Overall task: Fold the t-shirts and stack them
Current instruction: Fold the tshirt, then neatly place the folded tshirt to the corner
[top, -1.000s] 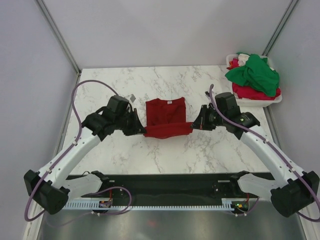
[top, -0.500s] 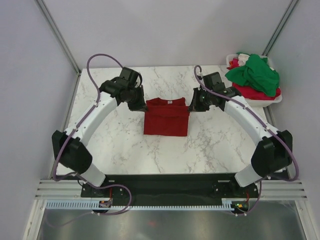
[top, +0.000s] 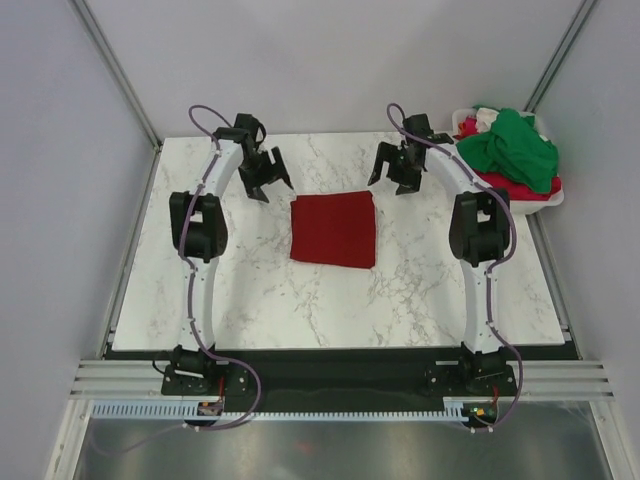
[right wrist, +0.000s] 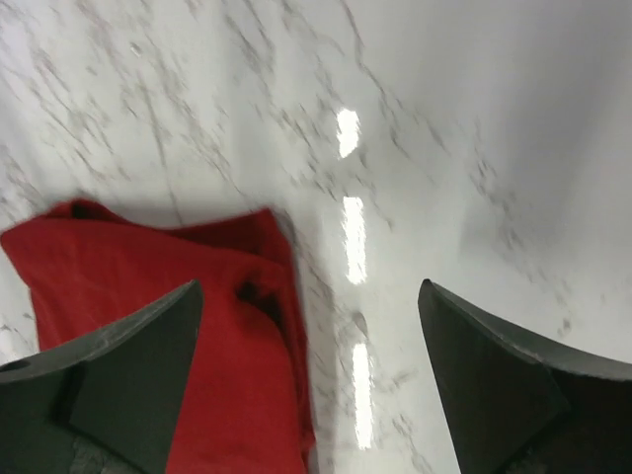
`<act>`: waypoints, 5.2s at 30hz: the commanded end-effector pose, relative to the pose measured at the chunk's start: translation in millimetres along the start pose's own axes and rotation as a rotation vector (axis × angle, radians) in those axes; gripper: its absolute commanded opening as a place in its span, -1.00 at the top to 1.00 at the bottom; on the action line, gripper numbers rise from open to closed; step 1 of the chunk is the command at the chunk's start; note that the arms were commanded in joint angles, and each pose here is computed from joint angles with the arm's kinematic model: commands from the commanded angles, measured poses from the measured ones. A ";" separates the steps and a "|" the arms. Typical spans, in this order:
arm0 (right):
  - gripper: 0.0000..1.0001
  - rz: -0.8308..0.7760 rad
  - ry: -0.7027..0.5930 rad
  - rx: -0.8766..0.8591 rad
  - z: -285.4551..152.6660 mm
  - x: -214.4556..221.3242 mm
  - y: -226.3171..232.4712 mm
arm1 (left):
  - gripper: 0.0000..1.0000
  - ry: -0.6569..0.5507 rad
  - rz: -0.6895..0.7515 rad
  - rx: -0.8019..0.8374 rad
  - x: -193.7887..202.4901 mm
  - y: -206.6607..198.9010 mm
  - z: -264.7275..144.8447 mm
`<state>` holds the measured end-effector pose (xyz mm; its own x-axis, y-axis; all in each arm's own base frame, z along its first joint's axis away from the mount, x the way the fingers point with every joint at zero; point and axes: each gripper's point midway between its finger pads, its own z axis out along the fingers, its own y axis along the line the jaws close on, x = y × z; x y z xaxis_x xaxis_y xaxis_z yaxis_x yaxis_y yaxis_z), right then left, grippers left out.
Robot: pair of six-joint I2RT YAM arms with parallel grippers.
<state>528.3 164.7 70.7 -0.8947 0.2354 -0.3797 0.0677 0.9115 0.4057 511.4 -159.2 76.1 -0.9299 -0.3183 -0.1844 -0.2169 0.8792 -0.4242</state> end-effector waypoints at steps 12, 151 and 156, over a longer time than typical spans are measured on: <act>-0.73 -0.053 -0.052 -0.240 -86.7 73.4 34.1 | 0.00 -0.109 0.191 0.160 118.1 -64.8 -91.3; -0.96 -0.068 -0.064 -0.364 -64.7 225.9 1.7 | -0.63 -0.294 -0.116 -0.012 -116.6 130.2 3.5; -0.96 -0.068 -0.063 -0.365 -64.8 226.0 1.9 | -0.62 -0.300 -0.113 -0.114 -112.5 182.7 -13.5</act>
<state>300.1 198.1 43.5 -0.8607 0.2267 -0.4558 -0.1470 0.7465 0.6489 594.0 12.1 42.3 -0.7548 -0.5139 -0.4077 -0.3203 0.8311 -0.4546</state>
